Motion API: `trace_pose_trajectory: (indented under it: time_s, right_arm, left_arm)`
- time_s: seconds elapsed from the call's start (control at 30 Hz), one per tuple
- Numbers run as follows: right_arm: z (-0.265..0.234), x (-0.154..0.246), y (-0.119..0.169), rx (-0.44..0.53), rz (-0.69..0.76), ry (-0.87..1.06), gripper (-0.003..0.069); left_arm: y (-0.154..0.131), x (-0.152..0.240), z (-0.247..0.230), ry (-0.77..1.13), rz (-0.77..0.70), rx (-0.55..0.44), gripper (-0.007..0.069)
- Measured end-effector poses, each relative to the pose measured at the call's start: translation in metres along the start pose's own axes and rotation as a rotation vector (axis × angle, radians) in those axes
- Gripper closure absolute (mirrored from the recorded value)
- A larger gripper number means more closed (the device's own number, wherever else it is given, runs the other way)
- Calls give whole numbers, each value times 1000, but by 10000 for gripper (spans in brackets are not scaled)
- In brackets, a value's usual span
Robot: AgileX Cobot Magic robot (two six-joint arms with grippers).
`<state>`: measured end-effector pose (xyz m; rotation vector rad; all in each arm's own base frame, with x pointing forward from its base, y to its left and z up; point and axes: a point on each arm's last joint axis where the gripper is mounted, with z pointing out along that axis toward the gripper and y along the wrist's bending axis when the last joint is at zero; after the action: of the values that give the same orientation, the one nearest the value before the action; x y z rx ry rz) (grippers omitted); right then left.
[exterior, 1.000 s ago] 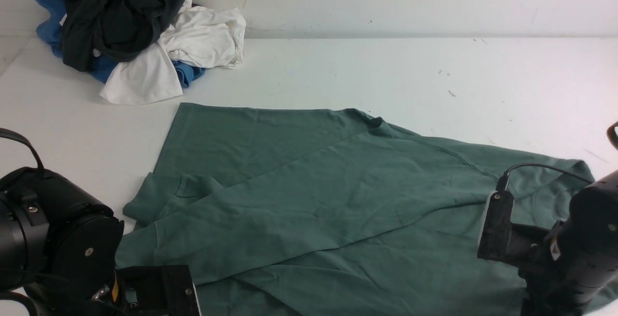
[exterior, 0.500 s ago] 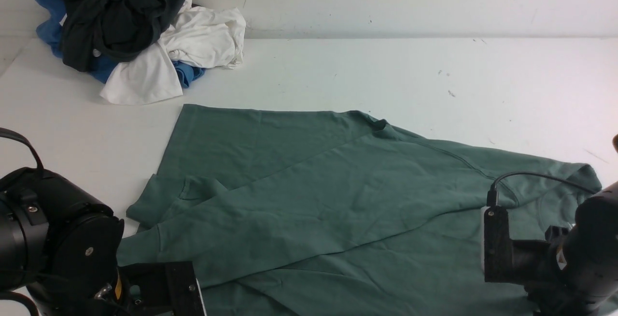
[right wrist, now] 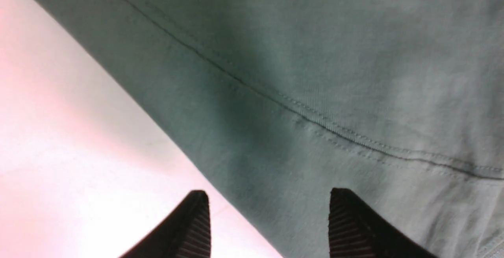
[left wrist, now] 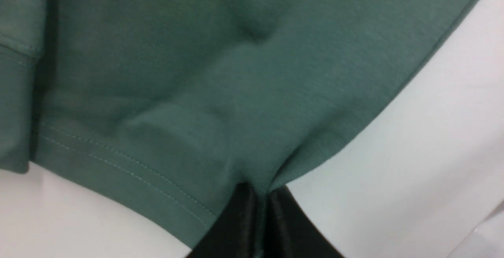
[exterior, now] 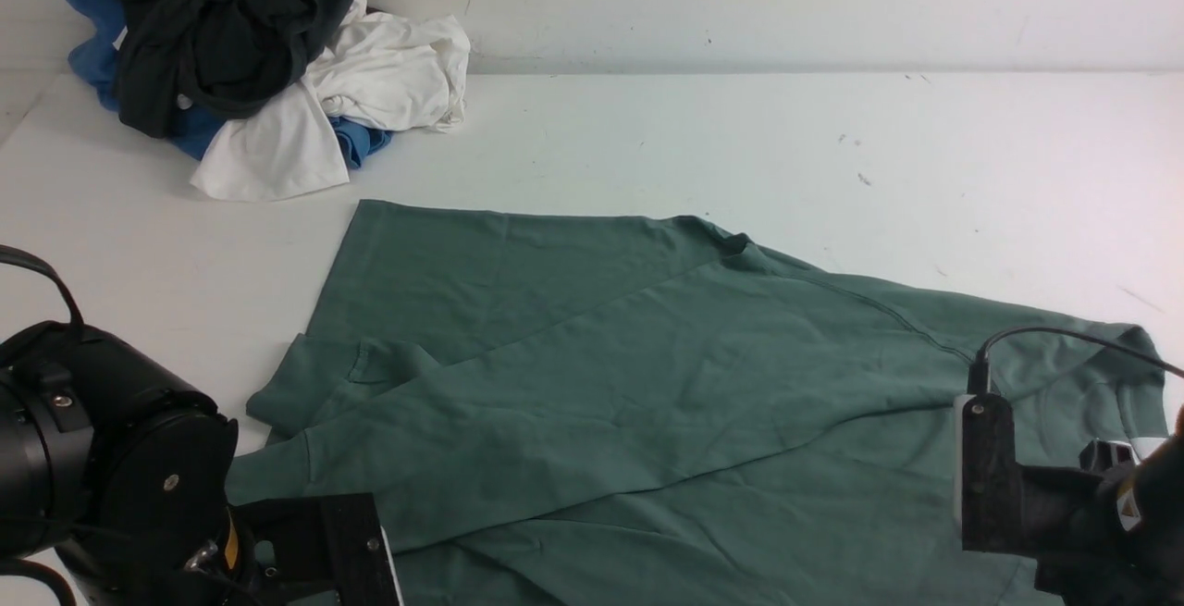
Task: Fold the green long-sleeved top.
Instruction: Use both arms simultaneously to clamp the lower edge of the clothing fabric
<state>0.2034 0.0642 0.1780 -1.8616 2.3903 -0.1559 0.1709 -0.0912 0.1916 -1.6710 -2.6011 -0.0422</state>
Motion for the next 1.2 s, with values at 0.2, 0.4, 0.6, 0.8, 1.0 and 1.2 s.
trace_pose_trajectory:
  time_s: [0.2,0.4,0.6,0.8,1.0,1.2]
  right_arm:
    - [9,-3,0,-35,-108,2,274]
    - [27,-7,-4,-66,-165,14,274]
    - [30,-8,-5,-87,-170,25,305]
    - [29,-7,-5,-87,-163,25,531]
    - [20,-5,-4,-57,-153,24,647]
    - [5,2,-5,9,-189,51,647]
  left_arm:
    - [0,0,0,1,0,1,620]
    - [0,0,0,2,0,1,620]
    - [0,0,0,2,0,1,620]
    - [1,1,0,7,2,-6,620]
    - [7,-1,-7,13,-13,-48,620]
    - [24,-13,-38,-14,-5,-149,620]
